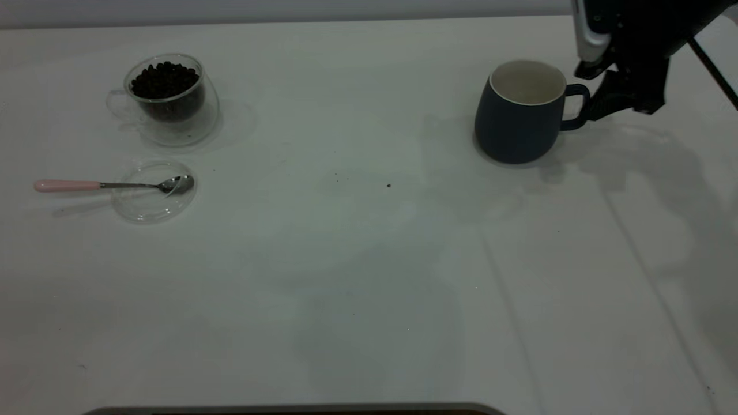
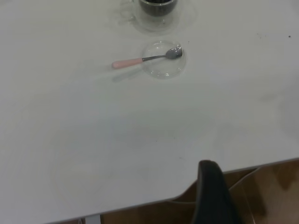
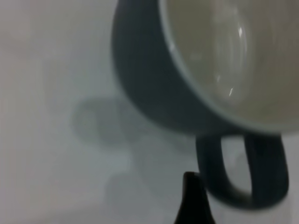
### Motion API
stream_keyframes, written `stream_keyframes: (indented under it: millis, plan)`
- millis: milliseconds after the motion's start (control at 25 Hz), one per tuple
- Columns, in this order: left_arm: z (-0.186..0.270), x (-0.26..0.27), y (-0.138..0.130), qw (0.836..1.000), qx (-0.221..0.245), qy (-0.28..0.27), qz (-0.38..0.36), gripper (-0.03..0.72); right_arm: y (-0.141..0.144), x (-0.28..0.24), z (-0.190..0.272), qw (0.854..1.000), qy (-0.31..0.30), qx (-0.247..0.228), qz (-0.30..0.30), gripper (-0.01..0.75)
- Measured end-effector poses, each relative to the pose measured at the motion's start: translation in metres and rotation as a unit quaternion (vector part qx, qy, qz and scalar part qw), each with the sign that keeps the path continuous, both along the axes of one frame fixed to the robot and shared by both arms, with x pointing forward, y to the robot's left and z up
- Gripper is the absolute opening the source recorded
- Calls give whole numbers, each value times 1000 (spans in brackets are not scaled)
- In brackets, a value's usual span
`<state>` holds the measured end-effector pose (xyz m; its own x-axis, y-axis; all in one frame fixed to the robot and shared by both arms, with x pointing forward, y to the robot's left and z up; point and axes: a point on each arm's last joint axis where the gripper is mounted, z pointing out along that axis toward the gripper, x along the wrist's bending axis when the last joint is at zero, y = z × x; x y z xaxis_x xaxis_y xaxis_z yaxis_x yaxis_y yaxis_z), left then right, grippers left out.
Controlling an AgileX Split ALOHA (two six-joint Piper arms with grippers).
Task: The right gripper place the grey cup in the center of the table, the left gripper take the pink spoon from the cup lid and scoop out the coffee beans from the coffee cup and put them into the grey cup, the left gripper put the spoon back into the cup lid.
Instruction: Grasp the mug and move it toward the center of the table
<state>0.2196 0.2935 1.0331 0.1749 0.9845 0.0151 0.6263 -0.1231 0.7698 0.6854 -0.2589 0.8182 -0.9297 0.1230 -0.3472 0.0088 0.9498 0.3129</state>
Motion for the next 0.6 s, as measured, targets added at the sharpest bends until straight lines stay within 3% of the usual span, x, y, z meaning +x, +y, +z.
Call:
stream_keyframes:
  millis: [200, 600]
  plan:
    - [0, 0, 0, 1000, 0, 0, 0, 496, 25, -2, -11, 999, 12, 37, -11, 591]
    - [0, 0, 0, 1000, 0, 0, 0, 496, 102, -6, -14, 998, 0, 63, 26, 591]
